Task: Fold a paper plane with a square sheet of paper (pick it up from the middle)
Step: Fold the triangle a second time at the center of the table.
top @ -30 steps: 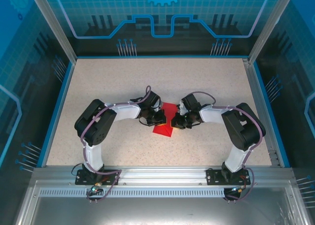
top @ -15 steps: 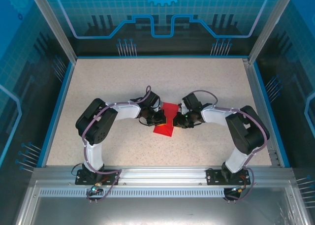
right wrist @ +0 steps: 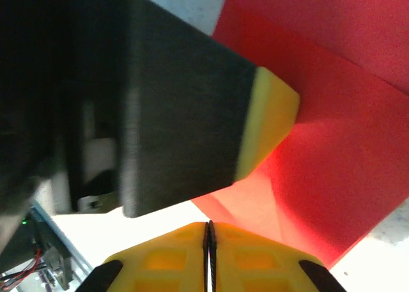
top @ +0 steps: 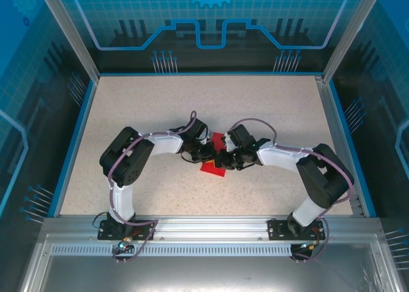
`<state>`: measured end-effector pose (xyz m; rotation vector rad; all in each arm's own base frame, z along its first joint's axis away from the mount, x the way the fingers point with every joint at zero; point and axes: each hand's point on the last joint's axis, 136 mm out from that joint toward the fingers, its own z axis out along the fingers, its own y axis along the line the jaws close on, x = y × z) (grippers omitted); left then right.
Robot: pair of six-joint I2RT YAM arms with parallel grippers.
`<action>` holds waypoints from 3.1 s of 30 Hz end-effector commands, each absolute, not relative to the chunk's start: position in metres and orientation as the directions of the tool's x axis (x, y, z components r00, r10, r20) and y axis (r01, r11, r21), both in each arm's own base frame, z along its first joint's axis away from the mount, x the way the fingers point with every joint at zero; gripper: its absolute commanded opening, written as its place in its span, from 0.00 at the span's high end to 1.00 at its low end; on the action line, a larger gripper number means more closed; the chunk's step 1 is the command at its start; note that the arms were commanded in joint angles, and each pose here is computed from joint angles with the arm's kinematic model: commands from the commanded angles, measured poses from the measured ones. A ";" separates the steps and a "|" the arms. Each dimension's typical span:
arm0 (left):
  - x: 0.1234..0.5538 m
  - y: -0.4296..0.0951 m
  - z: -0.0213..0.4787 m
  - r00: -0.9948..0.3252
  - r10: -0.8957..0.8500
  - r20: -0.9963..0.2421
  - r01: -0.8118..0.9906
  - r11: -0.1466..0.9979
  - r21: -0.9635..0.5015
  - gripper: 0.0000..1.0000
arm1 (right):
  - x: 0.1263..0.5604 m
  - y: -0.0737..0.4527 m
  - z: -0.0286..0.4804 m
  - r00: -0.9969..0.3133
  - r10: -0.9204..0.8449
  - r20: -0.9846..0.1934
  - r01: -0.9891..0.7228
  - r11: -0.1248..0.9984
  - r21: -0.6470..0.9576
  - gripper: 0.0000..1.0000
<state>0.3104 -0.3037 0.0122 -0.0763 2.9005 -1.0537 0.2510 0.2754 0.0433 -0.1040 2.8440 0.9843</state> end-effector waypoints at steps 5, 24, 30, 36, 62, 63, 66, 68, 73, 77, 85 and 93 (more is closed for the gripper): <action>0.286 -0.273 -0.039 -0.995 -0.078 0.068 -0.102 0.848 -0.520 0.94 | 0.252 0.279 0.025 -0.992 -0.052 -0.113 -0.108 0.806 0.582 0.89; 0.281 -0.268 -0.045 -0.994 -0.067 0.083 -0.100 0.855 -0.509 0.94 | 0.256 0.262 0.009 -0.989 -0.099 -0.114 -0.142 0.868 0.475 0.90; 0.280 -0.267 -0.047 -0.994 -0.068 0.088 -0.103 0.856 -0.506 0.94 | 0.256 0.257 0.007 -0.985 -0.122 -0.120 -0.163 0.884 0.439 0.89; 0.280 -0.267 -0.049 -0.994 -0.063 0.089 -0.100 0.859 -0.502 0.94 | 0.254 0.256 0.006 -0.983 -0.142 -0.114 -0.178 0.883 0.435 0.90; 0.278 -0.256 -0.063 -0.991 -0.068 0.112 -0.114 0.874 -0.473 0.95 | 0.213 0.239 0.001 -0.977 -0.192 -0.091 -0.212 0.884 0.416 0.90; 0.278 -0.256 -0.064 -0.991 -0.069 0.116 -0.116 0.874 -0.473 0.95 | 0.214 0.239 0.004 -0.978 -0.186 -0.098 -0.210 0.884 0.418 0.90; 0.277 -0.256 -0.065 -0.991 -0.067 0.117 -0.115 0.874 -0.472 0.95 | 0.219 0.245 0.021 -0.977 -0.167 -0.134 -0.210 0.869 0.447 0.90; 0.277 -0.256 -0.065 -0.991 -0.066 0.117 -0.114 0.873 -0.474 0.95 | 0.224 0.251 0.033 -0.976 -0.149 -0.160 -0.209 0.853 0.479 0.90; 0.277 -0.256 -0.065 -0.991 -0.067 0.118 -0.116 0.871 -0.477 0.95 | 0.235 0.274 0.053 -0.977 -0.095 -0.193 -0.192 0.788 0.585 0.90; 0.275 -0.256 -0.065 -0.991 -0.063 0.121 -0.113 0.872 -0.476 0.95 | 0.238 0.278 0.040 -0.981 -0.099 -0.166 -0.179 0.791 0.585 0.90; 0.273 -0.254 -0.067 -0.990 -0.061 0.125 -0.114 0.873 -0.474 0.95 | 0.232 0.263 0.009 -0.986 -0.115 -0.120 -0.161 0.835 0.526 0.90; 0.273 -0.254 -0.068 -0.990 -0.056 0.127 -0.110 0.874 -0.473 0.95 | 0.220 0.246 -0.003 -0.989 -0.124 -0.083 -0.148 0.859 0.491 0.90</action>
